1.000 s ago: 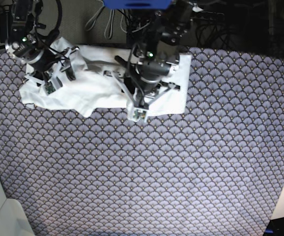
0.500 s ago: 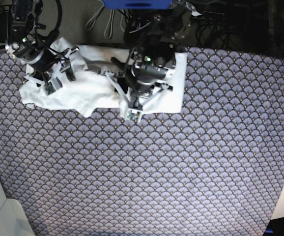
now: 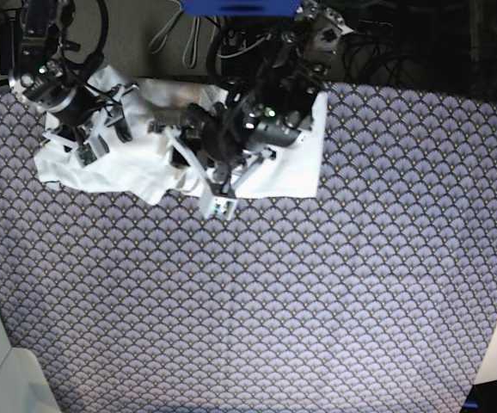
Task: Fold the T-shirt properly
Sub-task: 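Carry the shirt end with the left gripper toward the right gripper, then release the left gripper and adjust the right gripper's hold on the shirt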
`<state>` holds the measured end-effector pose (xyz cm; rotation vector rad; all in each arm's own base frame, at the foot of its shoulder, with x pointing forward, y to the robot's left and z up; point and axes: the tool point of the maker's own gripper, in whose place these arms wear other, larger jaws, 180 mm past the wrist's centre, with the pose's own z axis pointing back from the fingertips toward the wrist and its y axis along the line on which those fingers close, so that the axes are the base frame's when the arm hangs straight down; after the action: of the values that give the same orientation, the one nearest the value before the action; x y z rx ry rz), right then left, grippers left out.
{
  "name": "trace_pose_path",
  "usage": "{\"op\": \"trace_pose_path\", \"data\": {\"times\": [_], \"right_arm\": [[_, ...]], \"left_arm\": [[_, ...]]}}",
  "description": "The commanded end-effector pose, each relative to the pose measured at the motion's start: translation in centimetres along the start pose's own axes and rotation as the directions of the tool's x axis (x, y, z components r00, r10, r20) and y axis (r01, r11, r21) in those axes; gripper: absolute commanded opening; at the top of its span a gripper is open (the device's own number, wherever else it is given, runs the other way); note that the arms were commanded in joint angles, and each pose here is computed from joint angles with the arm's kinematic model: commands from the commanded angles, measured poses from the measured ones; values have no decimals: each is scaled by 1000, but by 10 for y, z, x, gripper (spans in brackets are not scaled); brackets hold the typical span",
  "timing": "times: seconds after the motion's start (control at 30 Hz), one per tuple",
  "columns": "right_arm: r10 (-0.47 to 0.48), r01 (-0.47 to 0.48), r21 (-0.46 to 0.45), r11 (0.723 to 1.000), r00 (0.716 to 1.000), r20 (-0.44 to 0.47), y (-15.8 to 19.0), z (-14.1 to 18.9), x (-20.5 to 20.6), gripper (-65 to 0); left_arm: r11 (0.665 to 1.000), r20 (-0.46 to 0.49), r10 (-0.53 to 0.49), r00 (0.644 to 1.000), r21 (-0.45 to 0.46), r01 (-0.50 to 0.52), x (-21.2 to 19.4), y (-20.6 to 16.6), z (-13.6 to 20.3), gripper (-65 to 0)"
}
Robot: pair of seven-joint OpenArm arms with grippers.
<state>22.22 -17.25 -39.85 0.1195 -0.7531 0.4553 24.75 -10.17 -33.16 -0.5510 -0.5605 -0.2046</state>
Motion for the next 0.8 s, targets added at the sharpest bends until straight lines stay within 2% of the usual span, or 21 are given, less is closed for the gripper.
{"op": "trace_pose_path", "data": {"times": [0.0, 0.13, 0.23, 0.33, 0.5, 0.63, 0.77], "right_arm": [[11, -10, -12, 1000, 999, 40, -5, 3, 11, -365], [11, -10, -12, 1000, 999, 43, -5, 3, 12, -365], [15, -14, -18, 1000, 998, 57, -8, 3, 18, -365], [25, -24, -27, 999, 998, 60, -12, 4, 20, -358], [41, -32, -98, 995, 995, 90, -32, 22, 31, -277], [40, -23, -146, 989, 993, 110, -44, 31, 37, -219], [31, -14, -160, 987, 994, 104, -51, 33, 34, -203]], "left_arm": [[999, 61, 1, 998, -45, 2, 18, -13, 9, -432], [998, 168, 22, 985, -63, -11, 42, -4, 30, -432], [995, 209, 99, 973, -11, -99, 52, 32, 36, -432], [987, 226, 122, 966, 74, -142, 52, 78, 46, -429], [970, 188, 140, 972, 171, -173, 32, 142, 66, -429], [964, 138, 183, 973, 171, -205, 13, 164, 76, -429], [948, 111, 227, 968, 204, -245, -1, 184, 75, -428]]}}
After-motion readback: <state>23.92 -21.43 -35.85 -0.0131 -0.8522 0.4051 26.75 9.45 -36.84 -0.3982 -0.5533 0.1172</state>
